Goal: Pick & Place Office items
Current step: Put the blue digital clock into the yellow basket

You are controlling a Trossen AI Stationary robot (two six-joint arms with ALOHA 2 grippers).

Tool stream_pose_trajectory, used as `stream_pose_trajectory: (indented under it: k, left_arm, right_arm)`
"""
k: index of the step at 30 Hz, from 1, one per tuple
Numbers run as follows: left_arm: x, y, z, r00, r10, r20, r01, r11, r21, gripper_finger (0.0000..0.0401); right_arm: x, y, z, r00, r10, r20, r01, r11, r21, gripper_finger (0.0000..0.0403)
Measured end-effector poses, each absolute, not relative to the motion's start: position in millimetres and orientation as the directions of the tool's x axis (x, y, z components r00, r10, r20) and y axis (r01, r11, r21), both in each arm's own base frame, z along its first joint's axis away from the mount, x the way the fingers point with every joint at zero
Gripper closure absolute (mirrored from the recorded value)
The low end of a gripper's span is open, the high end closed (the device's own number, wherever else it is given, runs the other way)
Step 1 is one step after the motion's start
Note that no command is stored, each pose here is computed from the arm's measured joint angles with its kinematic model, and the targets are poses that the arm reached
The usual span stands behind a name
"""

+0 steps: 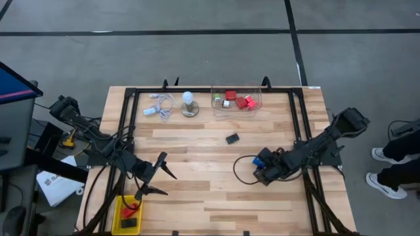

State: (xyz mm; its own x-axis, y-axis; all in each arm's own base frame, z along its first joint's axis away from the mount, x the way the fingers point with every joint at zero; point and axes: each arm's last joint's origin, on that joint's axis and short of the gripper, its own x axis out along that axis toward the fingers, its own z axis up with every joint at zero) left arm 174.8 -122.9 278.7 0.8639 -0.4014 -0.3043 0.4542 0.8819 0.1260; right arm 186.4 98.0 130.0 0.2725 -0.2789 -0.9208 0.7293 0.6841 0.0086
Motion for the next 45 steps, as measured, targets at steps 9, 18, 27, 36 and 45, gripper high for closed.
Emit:
stream_pose_trajectory:
  k: [9, 18, 27, 36, 45]
  left_arm:
    - [175, -123, 279, 0.864, -0.402, -0.304, 0.454, 0.883, 0.123, 0.0114]
    - [174, -123, 277, 0.858, -0.398, -0.324, 0.455, 0.882, 0.122, 0.0114]
    - [175, -113, 264, 0.929, -0.117, -0.350, 0.217, 0.940, 0.262, 0.0114]
    - [194, -129, 251, 0.956, -0.167, -0.240, 0.251, 0.889, 0.382, 0.0114]
    - [254, -167, 238, 0.958, -0.175, -0.229, 0.270, 0.820, 0.505, 0.0114]
  right_arm:
    - [188, 99, 123, 0.274, -0.271, -0.923, 0.729, 0.684, 0.016, 0.0117]
    - [184, 105, 123, 0.280, -0.265, -0.923, 0.738, 0.674, 0.030, 0.0213]
    - [202, 133, 138, 0.577, -0.065, -0.814, 0.567, 0.749, 0.342, 0.0260]
    - [232, 158, 185, 0.899, 0.173, -0.403, 0.140, 0.758, 0.638, 0.0260]
    - [243, 167, 185, 0.924, 0.271, -0.270, -0.019, 0.737, 0.676, 0.0258]
